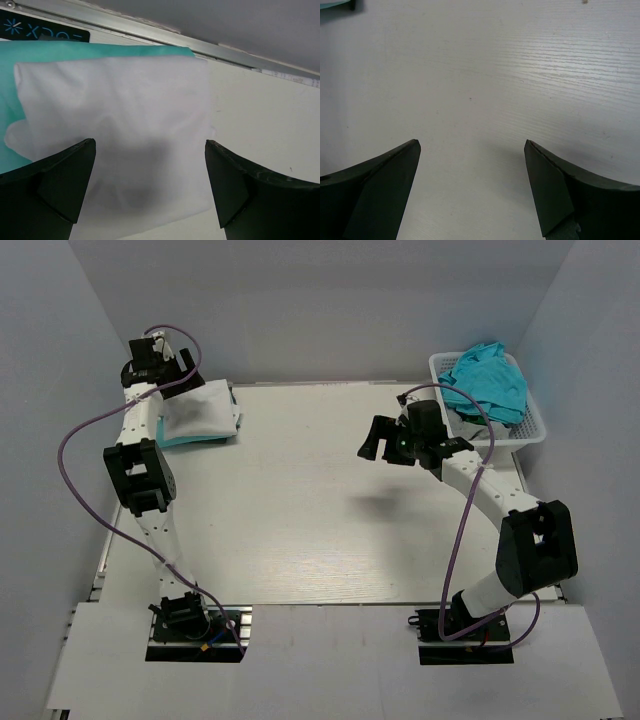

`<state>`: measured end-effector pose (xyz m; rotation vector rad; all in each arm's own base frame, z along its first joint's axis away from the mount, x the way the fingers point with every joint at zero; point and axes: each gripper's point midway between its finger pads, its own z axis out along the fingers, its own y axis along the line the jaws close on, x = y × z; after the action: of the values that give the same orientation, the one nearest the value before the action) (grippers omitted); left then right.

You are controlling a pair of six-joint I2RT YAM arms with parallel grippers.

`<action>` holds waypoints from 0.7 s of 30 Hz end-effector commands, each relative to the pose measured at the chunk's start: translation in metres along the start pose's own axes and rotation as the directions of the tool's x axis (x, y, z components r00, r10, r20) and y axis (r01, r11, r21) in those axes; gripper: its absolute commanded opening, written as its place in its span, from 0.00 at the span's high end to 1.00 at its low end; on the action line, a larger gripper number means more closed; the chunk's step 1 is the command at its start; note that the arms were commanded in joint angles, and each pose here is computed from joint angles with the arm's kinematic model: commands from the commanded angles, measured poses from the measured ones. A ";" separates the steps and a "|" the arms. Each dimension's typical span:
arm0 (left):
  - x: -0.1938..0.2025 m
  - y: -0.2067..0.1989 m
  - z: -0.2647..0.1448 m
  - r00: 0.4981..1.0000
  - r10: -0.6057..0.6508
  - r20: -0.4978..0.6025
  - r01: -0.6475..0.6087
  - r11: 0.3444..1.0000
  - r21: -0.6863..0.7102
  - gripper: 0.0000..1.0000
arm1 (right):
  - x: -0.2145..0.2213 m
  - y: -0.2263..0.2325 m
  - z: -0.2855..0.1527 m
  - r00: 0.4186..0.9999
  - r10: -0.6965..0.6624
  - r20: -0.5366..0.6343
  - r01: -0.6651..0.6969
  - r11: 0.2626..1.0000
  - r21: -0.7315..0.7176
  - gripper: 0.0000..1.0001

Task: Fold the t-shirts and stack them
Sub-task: Put the neatly folded tshirt into the corner of the board with the left arm

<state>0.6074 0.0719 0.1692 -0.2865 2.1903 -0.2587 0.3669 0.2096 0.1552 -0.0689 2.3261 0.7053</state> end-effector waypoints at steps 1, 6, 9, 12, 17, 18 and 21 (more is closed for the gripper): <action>-0.006 0.037 0.014 0.998 -0.017 0.057 0.021 0.998 -0.058 0.00 | -0.017 0.002 -0.003 0.999 -0.031 0.039 0.030 0.999 0.016 0.10; 0.027 0.088 0.044 0.997 -0.074 -0.006 0.073 0.992 -0.106 0.00 | -0.026 -0.002 -0.001 0.999 -0.039 0.037 0.037 0.998 0.052 0.10; 0.039 0.104 0.048 0.995 -0.099 -0.031 0.095 0.988 -0.120 0.00 | -0.029 -0.002 0.004 0.998 -0.045 0.034 0.043 0.998 0.053 0.10; 0.054 0.118 0.050 0.992 -0.115 -0.058 0.109 0.989 -0.101 0.00 | -0.029 0.000 0.008 0.999 -0.046 0.025 0.044 0.998 0.044 0.10; 0.039 0.108 0.045 0.999 -0.044 -0.031 0.043 0.999 -0.014 0.00 | -0.025 0.001 0.014 0.999 -0.042 0.007 0.042 0.999 0.019 0.10; 0.037 0.102 0.045 0.999 -0.031 -0.026 0.031 0.999 0.024 0.00 | -0.026 0.004 0.014 0.999 -0.040 0.014 0.039 0.999 0.013 0.10; 0.018 0.082 0.031 1.000 -0.001 0.007 0.000 0.997 0.081 0.00 | -0.025 0.006 0.012 0.999 -0.038 0.015 0.038 0.999 0.000 0.10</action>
<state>0.6119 0.1589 0.0644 -0.3673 2.2310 -0.2911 0.3852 0.2110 0.1482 -0.0777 2.3621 0.6523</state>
